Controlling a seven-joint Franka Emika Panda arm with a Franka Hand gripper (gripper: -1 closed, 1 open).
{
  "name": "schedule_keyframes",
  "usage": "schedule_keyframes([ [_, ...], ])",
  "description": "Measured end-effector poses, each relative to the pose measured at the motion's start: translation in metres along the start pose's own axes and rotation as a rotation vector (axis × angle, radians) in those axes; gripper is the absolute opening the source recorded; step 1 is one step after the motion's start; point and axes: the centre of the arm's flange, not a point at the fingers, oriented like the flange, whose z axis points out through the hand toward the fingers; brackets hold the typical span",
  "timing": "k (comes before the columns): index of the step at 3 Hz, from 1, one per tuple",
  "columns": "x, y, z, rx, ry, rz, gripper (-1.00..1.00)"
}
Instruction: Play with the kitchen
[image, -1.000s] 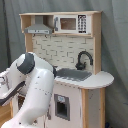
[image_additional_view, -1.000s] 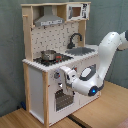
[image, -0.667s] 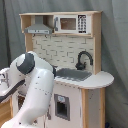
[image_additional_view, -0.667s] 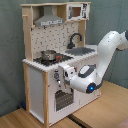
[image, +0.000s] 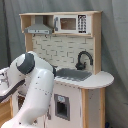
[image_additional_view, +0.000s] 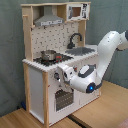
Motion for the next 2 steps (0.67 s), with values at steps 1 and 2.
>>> schedule_keyframes([
  [1,0.0001,0.0002,0.0001,-0.002,0.001,-0.124,-1.0],
  [2,0.0003,0.0004,0.0001,-0.003,0.003,-0.244,-1.0],
])
